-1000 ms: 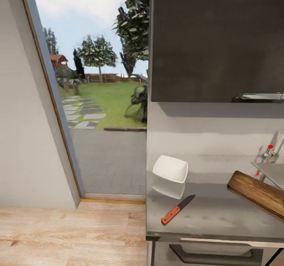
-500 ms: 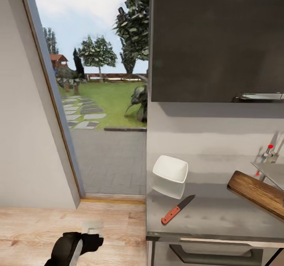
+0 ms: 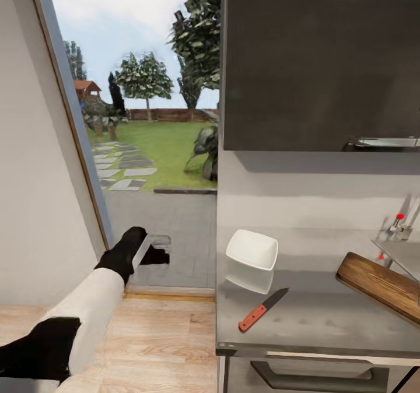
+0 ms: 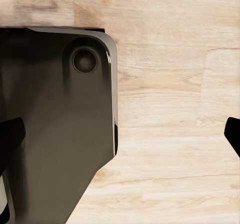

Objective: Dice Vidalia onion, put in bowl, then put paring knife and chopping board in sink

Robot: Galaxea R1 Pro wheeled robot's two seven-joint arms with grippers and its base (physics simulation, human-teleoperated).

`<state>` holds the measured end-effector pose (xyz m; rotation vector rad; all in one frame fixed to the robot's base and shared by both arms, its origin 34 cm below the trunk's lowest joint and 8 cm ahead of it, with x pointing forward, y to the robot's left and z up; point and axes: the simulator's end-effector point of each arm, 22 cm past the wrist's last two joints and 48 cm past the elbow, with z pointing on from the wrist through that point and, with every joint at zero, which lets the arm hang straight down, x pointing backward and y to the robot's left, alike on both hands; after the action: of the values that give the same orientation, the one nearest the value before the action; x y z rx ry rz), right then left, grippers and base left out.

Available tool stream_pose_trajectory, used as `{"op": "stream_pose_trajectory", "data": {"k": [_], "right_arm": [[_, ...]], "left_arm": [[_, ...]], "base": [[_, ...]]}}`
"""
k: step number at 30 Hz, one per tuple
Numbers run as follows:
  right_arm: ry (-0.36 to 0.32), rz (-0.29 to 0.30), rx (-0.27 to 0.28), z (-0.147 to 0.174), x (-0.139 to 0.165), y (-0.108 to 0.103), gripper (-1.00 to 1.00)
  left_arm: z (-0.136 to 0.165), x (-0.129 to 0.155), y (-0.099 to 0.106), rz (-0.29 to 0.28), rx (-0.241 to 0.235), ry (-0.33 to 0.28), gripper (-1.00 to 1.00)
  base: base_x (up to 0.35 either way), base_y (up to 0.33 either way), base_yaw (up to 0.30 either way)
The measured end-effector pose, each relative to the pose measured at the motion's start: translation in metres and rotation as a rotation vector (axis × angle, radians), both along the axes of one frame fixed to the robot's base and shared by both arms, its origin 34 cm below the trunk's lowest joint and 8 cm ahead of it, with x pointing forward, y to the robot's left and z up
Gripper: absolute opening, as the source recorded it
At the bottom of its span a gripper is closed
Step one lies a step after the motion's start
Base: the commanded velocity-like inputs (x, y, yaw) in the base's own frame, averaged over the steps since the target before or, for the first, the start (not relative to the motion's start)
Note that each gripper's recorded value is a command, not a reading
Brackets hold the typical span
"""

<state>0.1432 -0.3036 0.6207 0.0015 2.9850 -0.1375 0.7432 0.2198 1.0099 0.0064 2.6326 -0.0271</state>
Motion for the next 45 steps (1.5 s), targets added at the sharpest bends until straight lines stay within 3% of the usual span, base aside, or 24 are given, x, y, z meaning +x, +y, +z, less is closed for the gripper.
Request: {"op": "stream_pose_trajectory", "data": {"k": [1, 2, 3, 4, 8, 17, 34, 45], "right_arm": [[0.002, 0.000, 0.000, 0.000, 0.000, 0.000, 1.00], [0.000, 0.000, 0.000, 0.000, 0.000, 0.000, 1.00], [-0.001, -0.001, 0.000, 0.000, 0.000, 0.000, 1.00], [0.001, -0.001, 0.000, 0.000, 0.000, 0.000, 1.00], [0.003, -0.001, 0.000, 0.000, -0.001, 0.000, 1.00], [0.006, -0.003, 0.000, 0.000, -0.002, 0.000, 1.00], [0.005, -0.007, -0.001, 0.000, -0.002, 0.000, 1.00], [0.005, -0.007, 0.000, 0.000, -0.002, 0.000, 1.00]], "left_arm": [[0.024, 0.017, -0.006, -0.009, -0.002, -0.009, 1.00], [0.090, 0.050, -0.012, -0.017, -0.006, -0.105, 1.00], [0.105, 0.055, -0.021, -0.028, -0.011, -0.124, 1.00], [0.091, 0.049, -0.032, -0.041, -0.019, -0.100, 1.00], [0.096, 0.048, -0.061, -0.079, -0.035, -0.097, 1.00], [0.093, 0.048, -0.062, -0.084, -0.033, -0.091, 1.00], [0.093, 0.047, -0.064, -0.087, -0.036, -0.091, 1.00], [0.093, 0.048, -0.063, -0.085, -0.039, -0.092, 1.00]], "base": [[0.000, 0.000, 0.000], [0.000, 0.000, 0.000], [0.000, 0.000, 0.000], [0.000, 0.000, 0.000], [0.000, 0.000, 0.000], [0.000, 0.000, -0.033], [0.000, 0.000, -0.273], [0.000, 0.000, -0.045]]}}
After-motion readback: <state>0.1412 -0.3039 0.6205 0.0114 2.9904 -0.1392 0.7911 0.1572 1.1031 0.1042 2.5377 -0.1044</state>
